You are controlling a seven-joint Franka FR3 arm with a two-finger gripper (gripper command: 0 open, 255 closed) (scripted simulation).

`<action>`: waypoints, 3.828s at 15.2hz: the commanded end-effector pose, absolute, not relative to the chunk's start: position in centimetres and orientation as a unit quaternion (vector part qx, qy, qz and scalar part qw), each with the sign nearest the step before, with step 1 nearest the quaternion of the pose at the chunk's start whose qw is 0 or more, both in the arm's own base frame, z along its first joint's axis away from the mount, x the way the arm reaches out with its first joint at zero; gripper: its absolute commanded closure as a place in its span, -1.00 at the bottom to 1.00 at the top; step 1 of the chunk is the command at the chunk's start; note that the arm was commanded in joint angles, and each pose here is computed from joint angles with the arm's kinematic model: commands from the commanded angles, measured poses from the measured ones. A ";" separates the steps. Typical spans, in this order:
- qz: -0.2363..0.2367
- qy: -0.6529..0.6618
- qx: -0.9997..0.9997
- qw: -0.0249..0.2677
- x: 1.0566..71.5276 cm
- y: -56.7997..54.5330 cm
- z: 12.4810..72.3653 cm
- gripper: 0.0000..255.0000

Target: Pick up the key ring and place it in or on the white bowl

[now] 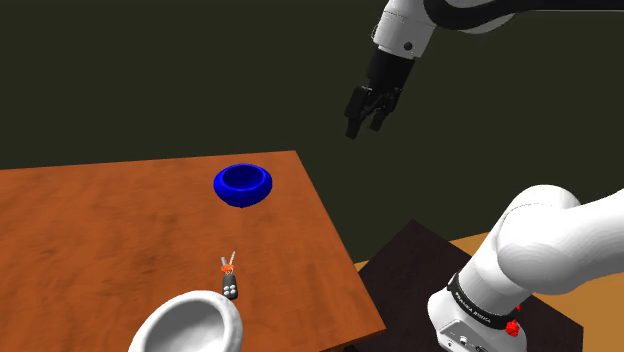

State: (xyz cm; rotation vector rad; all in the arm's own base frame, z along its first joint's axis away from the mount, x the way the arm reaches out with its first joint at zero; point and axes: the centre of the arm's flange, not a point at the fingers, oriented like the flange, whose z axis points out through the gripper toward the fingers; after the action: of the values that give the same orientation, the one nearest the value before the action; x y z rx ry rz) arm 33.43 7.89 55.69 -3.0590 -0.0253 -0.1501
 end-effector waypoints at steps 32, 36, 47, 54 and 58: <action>0.024 0.136 -0.990 0.011 44.4 38.4 26.3 -1.00; 0.024 0.136 -0.990 0.011 44.3 38.4 24.2 -1.00; 0.024 0.136 -0.990 0.011 44.2 38.5 22.3 -1.00; 0.024 0.136 -0.990 0.011 44.2 38.5 22.3 1.00; 0.024 0.136 -0.990 0.011 44.2 38.5 22.8 1.00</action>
State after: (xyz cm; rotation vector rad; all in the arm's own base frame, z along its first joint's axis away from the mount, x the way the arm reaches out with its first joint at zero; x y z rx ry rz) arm 44.23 38.49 22.51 -3.0892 0.4249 0.0749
